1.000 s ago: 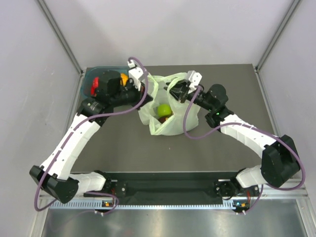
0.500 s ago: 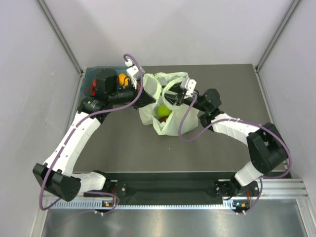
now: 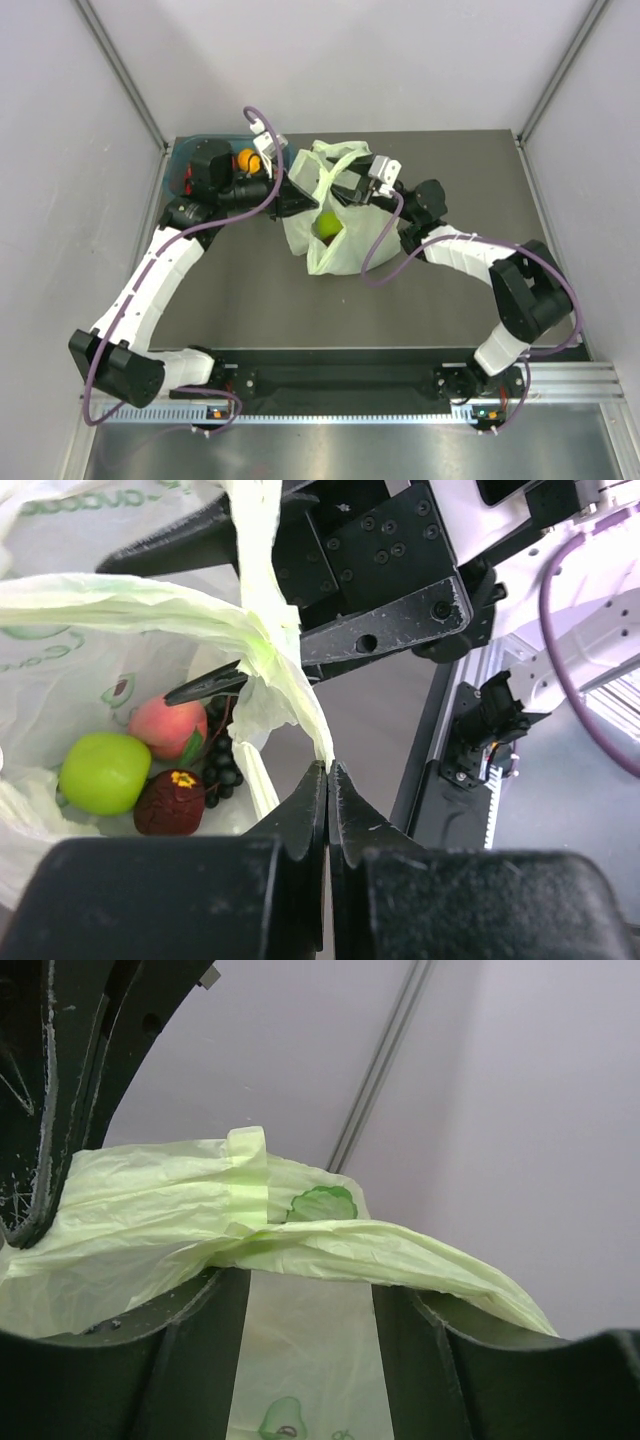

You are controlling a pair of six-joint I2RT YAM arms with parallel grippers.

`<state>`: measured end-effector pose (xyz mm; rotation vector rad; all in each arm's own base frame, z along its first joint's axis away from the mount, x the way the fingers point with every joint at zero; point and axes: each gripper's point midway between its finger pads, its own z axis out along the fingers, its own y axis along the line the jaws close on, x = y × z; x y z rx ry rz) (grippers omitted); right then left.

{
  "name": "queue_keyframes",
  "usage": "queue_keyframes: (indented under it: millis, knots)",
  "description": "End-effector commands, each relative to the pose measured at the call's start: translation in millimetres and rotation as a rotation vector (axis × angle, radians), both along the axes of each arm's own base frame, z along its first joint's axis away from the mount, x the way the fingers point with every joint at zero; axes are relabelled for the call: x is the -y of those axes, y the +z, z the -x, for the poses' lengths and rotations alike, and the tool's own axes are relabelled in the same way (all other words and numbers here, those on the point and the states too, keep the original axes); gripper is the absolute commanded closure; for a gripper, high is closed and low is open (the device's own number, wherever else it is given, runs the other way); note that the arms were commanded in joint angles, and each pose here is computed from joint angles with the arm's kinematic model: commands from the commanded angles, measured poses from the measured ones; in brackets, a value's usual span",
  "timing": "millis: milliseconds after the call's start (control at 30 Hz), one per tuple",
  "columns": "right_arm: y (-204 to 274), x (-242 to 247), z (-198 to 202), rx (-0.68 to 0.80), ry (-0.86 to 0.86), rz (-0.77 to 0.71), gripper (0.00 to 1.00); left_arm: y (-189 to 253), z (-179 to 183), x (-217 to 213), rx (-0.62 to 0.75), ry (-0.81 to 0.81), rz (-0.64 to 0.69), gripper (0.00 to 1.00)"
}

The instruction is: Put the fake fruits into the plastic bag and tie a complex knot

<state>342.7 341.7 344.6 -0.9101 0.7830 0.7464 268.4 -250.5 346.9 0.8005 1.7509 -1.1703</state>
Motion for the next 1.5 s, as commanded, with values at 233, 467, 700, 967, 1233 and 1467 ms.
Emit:
queue_keyframes:
  millis: [233, 467, 700, 967, 1233, 1467]
  knots:
    - [45.3, -1.3, 7.4, 0.187, 0.019, -0.113, 0.39, 17.6, 2.5, 7.3, 0.001, -0.082, 0.091, 1.0]
    - [50.6, -9.3, 20.1, 0.219, 0.082, -0.134, 0.39, 15.3, 2.1, 3.1, -0.042, -0.124, 0.133, 1.0]
    - [45.9, -19.5, 33.1, 0.232, 0.116, -0.12, 0.4, 12.1, 2.8, 3.2, -0.113, -0.202, 0.175, 1.0]
    - [56.2, -24.4, 47.2, 0.276, 0.113, -0.112, 0.39, 17.9, 7.5, 5.7, -0.162, -0.258, 0.2, 1.0]
    - [63.8, -25.1, 42.8, 0.283, 0.095, -0.137, 0.37, 23.3, 25.9, 3.1, -0.198, -0.287, 0.217, 1.0]
    - [76.7, -28.1, 39.1, 0.287, 0.097, -0.148, 0.53, 13.3, 27.8, 4.0, -0.224, -0.288, 0.213, 1.0]
